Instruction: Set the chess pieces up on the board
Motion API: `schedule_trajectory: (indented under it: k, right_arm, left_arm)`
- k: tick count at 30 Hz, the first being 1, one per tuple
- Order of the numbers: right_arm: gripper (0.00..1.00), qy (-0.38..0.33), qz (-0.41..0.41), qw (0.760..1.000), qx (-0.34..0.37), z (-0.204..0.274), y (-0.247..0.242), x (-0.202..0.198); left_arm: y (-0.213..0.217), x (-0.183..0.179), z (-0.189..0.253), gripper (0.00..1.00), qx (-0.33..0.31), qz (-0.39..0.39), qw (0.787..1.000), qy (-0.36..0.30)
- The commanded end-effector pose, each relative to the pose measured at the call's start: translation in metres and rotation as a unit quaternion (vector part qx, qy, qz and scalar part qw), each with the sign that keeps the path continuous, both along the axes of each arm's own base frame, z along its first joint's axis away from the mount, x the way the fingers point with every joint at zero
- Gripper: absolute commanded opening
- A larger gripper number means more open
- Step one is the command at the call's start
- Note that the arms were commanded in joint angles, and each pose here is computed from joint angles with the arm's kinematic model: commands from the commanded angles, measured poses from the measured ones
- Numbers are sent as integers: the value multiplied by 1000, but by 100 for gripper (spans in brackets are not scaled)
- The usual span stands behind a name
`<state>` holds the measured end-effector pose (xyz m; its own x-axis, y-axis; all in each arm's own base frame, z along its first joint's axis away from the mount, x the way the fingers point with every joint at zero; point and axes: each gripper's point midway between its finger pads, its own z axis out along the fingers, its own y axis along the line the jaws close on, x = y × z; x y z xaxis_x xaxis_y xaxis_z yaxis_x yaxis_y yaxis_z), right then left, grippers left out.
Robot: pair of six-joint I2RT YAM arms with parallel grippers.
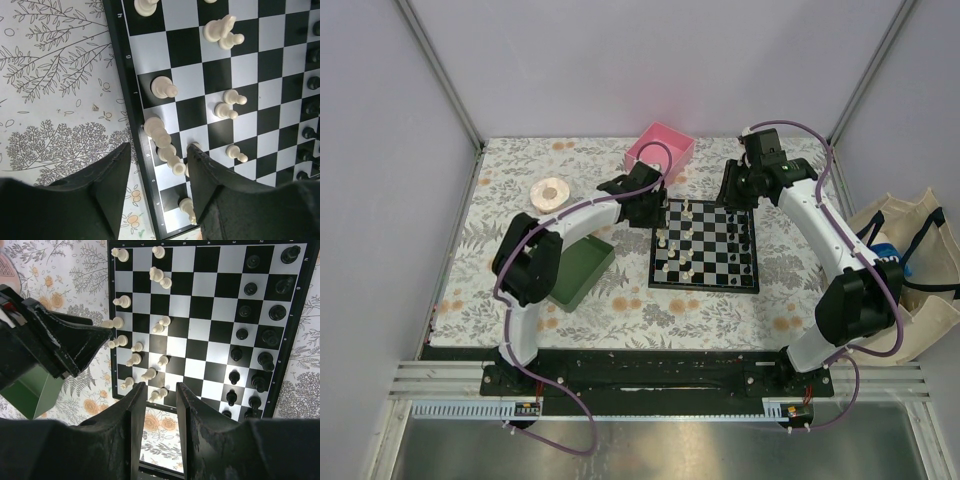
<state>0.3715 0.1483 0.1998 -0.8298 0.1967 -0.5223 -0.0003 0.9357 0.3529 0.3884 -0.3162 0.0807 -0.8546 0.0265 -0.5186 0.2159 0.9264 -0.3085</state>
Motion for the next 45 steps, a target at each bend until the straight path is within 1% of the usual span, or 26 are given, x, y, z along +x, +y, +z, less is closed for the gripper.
schedule_trajectory:
  k: [1, 8, 9, 11, 15, 28, 30, 45]
  right_arm:
    - [39, -28, 7, 999, 24, 20, 4, -1]
    - [39, -26, 11, 999, 29, 18, 6, -1]
    - [39, -25, 12, 999, 28, 17, 7, -2]
    - [39, -23, 12, 999, 29, 16, 7, -2]
    - [39, -22, 13, 999, 29, 15, 7, -2]
    - [39, -17, 16, 999, 32, 12, 8, -1]
    - [39, -16, 16, 999, 32, 11, 8, -2]
    - [39, -11, 18, 999, 35, 8, 10, -1]
  left_arm:
    - [-10, 15, 13, 50, -13, 10, 1000, -21]
    - [-12, 17, 10, 46, -11, 10, 1000, -17]
    - [-13, 18, 10, 45, -13, 10, 1000, -17]
    - [-13, 17, 9, 40, -12, 10, 1000, -15]
    - [-14, 15, 6, 36, -9, 8, 1000, -11]
    - [-16, 12, -1, 33, -7, 5, 1000, 3]
    - [-17, 11, -2, 28, -7, 3, 1000, 3]
    - [-28, 10, 2, 25, -18, -13, 1000, 3]
